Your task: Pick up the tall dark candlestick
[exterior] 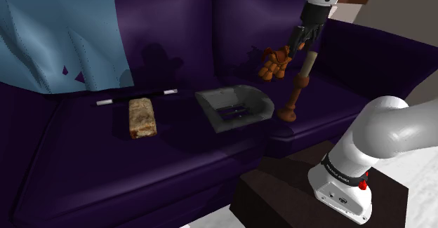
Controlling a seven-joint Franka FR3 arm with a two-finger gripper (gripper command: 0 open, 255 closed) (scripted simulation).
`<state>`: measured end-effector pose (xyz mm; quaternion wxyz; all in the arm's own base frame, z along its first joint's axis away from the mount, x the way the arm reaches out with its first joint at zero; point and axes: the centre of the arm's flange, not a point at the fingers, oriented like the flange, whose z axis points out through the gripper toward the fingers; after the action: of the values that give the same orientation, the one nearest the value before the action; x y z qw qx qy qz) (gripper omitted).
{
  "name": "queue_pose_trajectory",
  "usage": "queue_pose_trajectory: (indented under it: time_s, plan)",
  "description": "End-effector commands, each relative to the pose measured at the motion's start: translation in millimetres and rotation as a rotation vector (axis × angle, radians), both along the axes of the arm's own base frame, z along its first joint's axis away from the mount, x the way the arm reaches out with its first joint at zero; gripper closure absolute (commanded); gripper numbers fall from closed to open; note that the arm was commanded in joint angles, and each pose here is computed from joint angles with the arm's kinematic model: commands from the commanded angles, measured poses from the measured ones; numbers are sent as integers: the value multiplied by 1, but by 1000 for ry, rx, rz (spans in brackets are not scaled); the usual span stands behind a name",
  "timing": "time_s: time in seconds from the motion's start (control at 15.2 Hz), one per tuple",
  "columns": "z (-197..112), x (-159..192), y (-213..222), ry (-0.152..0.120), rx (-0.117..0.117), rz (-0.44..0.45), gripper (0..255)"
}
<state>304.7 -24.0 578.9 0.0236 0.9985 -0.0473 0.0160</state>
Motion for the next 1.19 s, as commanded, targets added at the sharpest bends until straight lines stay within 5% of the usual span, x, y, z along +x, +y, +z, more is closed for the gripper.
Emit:
queue_pose_trajectory:
  time_s: [0.0,0.33,0.4,0.99,1.06,1.12]
  plan:
    - [0,0,0,0,0,0,0]
    - [-61,-81,18,-383,-86,-789,0]
    - [-72,-88,24,-438,-99,-900,0]
    - [-112,-88,24,-438,-99,-901,0]
    - [-112,-87,25,-438,-98,-901,255]
    - [-111,-87,25,-438,-98,-901,255]
